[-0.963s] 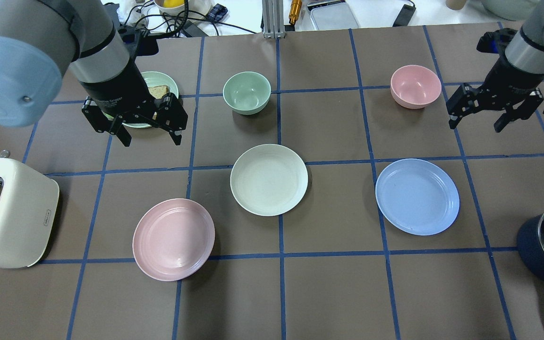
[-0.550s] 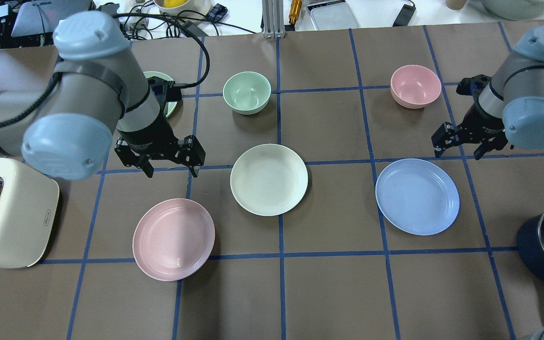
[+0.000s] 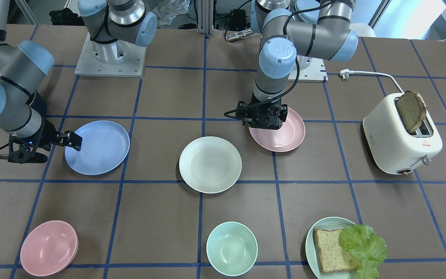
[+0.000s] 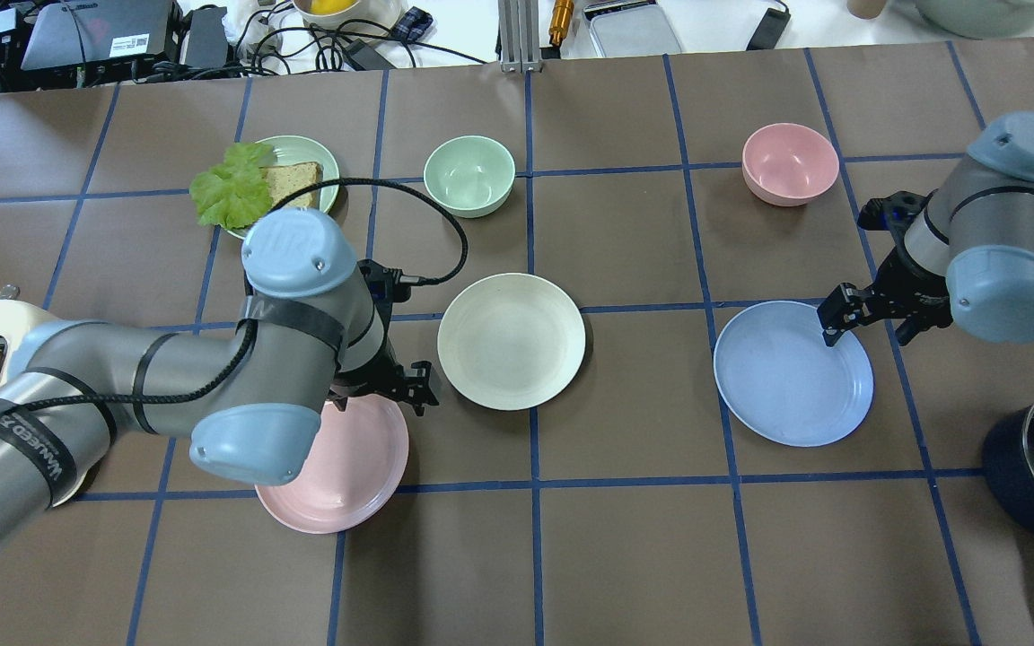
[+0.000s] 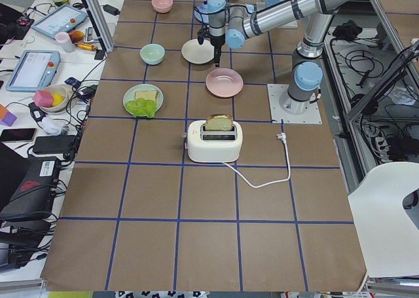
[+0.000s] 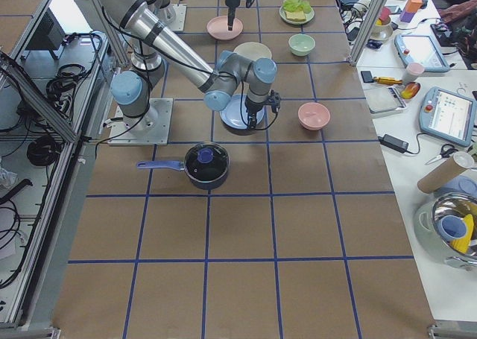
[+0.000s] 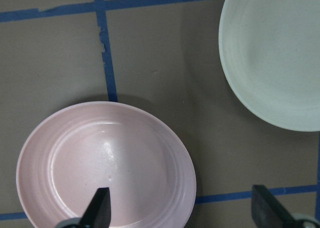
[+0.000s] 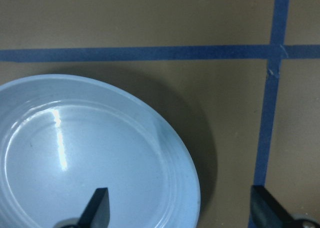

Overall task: Stack three plates with pink and blue
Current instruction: 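Lower the left gripper to the pink plate while the right reaches the blue plate, then grasp the pink plate rim with the left gripper while the right grasps the blue plate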

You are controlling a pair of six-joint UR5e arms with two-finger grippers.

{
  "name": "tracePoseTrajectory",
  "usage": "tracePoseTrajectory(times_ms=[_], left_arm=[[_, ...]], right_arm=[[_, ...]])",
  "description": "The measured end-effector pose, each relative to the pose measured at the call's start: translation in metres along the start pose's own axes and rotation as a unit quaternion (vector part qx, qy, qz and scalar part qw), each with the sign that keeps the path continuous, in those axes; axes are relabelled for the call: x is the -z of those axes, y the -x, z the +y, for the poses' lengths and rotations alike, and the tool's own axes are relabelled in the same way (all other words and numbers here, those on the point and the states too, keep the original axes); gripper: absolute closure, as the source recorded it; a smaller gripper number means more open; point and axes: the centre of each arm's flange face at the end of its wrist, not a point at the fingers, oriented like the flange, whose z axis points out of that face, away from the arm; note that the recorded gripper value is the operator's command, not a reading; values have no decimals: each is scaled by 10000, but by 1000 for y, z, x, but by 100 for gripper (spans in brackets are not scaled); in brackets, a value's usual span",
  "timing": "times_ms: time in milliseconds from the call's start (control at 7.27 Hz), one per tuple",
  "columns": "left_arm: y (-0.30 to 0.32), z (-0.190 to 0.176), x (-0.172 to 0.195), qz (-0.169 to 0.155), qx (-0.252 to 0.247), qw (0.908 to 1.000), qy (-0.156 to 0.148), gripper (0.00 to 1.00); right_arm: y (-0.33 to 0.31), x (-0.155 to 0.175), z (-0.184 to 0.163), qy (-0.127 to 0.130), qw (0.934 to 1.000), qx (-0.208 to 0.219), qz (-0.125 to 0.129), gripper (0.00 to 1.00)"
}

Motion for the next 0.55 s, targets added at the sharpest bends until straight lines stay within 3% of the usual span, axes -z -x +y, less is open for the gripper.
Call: tracePoseTrajectory(times_ms=[412,550], left_arm=[[-10,12,-30,-16,88,9999,-54,24],[-15,14,-37,-31,118,9999,-3,43]], right_arm=[[-16,-14,4,96,9996,-206,-146,4],[-16,-17,4,123,9995,-254,-169,5]])
